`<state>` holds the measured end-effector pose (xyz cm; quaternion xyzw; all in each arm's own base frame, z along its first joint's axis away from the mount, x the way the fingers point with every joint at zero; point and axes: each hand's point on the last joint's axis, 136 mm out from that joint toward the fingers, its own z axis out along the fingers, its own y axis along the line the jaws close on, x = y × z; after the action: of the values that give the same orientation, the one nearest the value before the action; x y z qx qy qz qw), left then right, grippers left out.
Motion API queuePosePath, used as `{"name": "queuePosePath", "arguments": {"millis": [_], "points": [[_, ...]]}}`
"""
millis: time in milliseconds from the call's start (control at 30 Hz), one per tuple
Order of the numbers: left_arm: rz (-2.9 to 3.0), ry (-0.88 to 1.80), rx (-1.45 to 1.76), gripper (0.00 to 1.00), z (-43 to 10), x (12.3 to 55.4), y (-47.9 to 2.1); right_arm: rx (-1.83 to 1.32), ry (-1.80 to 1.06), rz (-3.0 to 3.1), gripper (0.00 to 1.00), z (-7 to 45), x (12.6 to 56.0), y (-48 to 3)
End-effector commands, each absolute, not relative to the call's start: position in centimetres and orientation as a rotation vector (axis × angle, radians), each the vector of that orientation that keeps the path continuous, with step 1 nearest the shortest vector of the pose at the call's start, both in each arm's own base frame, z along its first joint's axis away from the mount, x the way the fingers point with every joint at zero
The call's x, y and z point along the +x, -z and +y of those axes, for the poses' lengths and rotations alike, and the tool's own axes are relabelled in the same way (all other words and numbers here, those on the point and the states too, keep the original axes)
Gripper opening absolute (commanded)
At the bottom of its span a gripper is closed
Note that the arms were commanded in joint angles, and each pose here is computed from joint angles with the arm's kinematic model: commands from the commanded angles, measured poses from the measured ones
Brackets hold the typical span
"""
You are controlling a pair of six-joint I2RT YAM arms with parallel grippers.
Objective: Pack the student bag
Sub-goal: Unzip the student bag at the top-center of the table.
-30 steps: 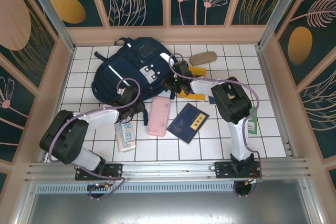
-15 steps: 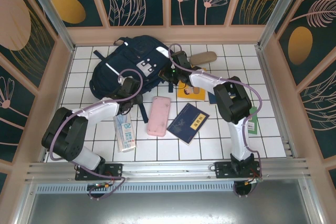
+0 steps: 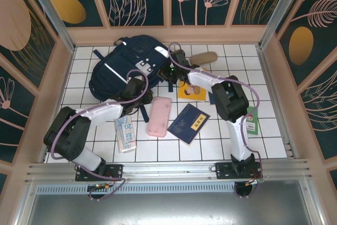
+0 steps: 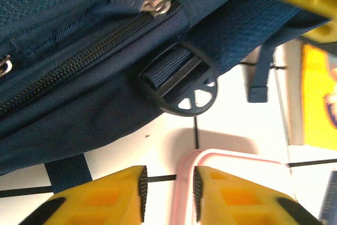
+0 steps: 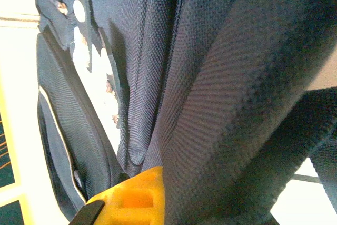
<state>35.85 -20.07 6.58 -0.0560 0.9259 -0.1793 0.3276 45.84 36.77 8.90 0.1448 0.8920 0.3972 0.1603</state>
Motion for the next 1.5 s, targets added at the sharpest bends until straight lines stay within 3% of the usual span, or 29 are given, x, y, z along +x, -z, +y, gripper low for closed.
{"name": "queuePosePath", "arguments": {"millis": [0, 433, 567, 733, 867, 1467], "points": [[2.421, 0.372, -0.238, 0.27, -17.8, 37.5, -5.2, 0.362, -1.237, 2.457, 0.00, 38.6, 47.2, -12.0], [2.422, 0.233, -0.185, 0.31, -15.4, 43.1, -4.9, 0.380, -1.208, 2.490, 0.00, 39.3, 48.8, -8.7], [2.420, 0.373, -0.174, 0.36, -17.2, 42.8, -5.7, 0.381, -1.203, 2.493, 0.00, 39.5, 49.3, -8.4], [2.410, 0.440, -0.241, 0.31, -18.5, 41.9, -6.3, 0.385, -1.208, 2.492, 0.00, 39.7, 49.6, -8.2], [2.418, 0.473, -0.249, 0.34, -20.5, 41.5, -6.2, 0.385, -1.205, 2.497, 0.00, 39.7, 49.5, -8.0], [2.587, 0.289, -0.391, 0.39, -21.4, 42.1, -0.8, 0.401, -1.217, 2.499, 0.00, 39.6, 49.1, -7.6]]}}
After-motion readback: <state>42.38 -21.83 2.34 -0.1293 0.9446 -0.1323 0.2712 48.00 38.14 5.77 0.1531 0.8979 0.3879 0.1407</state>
